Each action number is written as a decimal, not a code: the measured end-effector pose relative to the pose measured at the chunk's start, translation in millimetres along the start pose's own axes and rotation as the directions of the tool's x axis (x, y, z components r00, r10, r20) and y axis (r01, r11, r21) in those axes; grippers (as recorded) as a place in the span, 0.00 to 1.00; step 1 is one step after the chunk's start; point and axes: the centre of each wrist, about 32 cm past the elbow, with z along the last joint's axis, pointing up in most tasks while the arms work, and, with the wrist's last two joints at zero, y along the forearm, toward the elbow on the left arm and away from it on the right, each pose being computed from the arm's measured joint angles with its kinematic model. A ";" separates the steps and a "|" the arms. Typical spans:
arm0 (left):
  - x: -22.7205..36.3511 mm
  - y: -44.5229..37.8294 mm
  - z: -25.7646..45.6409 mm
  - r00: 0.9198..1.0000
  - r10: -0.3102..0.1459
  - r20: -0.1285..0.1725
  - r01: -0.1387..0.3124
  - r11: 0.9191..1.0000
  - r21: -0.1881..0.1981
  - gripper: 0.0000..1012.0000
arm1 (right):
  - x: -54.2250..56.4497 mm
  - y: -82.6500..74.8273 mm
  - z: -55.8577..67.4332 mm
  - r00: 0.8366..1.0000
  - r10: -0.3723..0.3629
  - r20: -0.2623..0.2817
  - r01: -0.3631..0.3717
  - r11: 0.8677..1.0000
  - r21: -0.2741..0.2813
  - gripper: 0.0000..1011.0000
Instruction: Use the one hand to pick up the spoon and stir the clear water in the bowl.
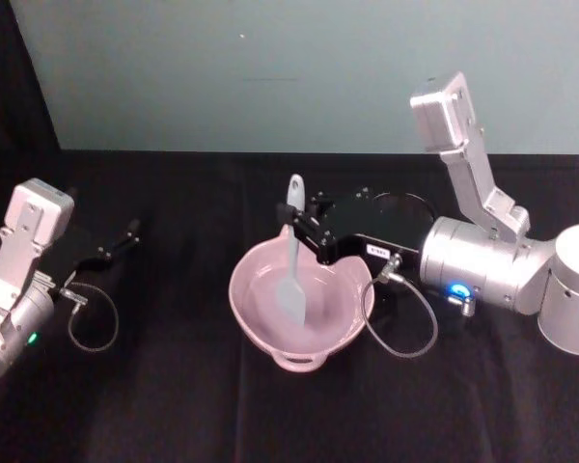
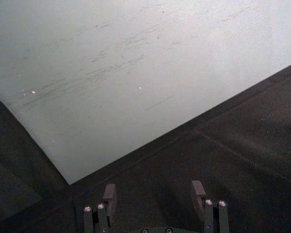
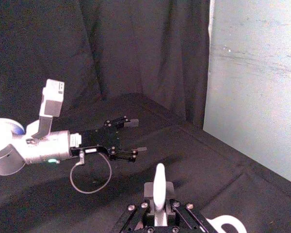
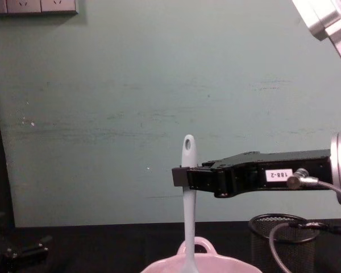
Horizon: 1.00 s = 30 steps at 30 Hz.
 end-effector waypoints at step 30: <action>0.0 0.0 0.0 1.000 0.000 0.000 0.000 1.000 0.000 1.00 | -4.0 43.2 -23.4 0.998 0.055 0.001 -0.055 0.998 0.006 0.12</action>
